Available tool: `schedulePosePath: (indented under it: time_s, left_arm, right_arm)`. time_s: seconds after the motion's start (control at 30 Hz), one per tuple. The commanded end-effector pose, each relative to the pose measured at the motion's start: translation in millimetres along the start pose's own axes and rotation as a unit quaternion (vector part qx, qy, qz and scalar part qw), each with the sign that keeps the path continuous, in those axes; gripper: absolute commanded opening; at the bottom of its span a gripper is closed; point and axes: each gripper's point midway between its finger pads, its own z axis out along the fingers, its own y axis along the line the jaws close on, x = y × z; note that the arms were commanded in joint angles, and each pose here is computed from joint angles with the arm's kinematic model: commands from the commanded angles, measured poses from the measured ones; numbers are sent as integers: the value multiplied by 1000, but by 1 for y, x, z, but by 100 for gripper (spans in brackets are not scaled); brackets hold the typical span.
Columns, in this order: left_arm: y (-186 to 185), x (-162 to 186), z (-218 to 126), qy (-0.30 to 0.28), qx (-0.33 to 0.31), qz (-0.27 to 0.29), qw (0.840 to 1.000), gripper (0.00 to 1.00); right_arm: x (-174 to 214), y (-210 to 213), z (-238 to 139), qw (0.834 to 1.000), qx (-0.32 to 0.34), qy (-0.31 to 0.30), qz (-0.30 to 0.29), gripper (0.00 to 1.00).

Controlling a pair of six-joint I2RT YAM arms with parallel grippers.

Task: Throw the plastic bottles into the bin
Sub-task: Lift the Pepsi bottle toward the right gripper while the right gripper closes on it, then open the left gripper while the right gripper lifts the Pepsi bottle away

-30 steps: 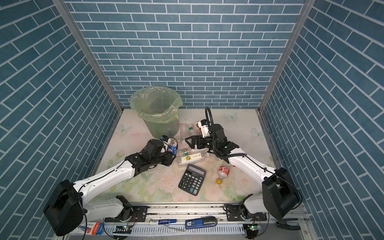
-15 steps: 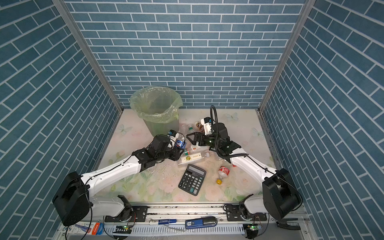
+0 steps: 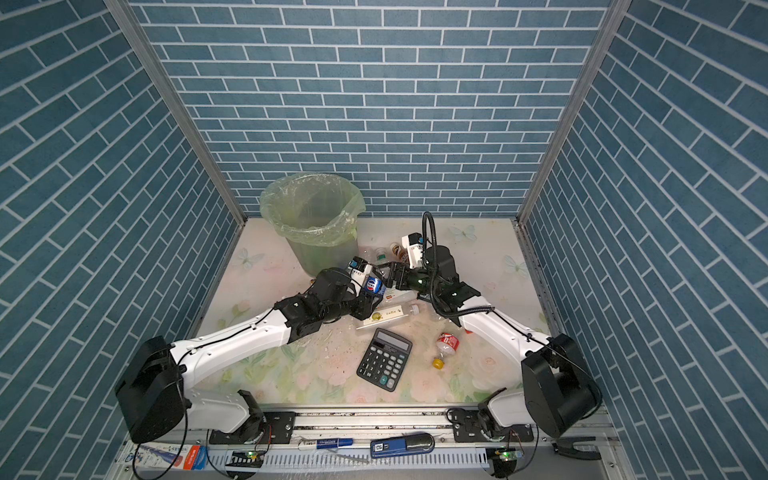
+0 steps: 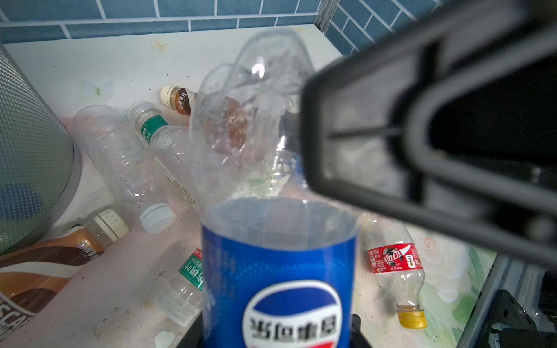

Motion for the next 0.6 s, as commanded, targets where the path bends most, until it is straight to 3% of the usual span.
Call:
schedulePosePath:
  time_s: [0.0, 0.27, 0.57]
  left_arm:
    - [-13, -17, -3, -26, 17, 11, 999, 51]
    - [-15, -19, -5, -33, 19, 14, 999, 52]
    - [-8, -22, -9, -40, -3, 12, 999, 71]
  right_arm:
    - [8, -8, 5, 1000, -6, 8, 20, 74]
    - [10, -10, 9, 1000, -11, 10, 28, 55]
    - [-1, -13, 2, 1000, -2, -7, 28, 39]
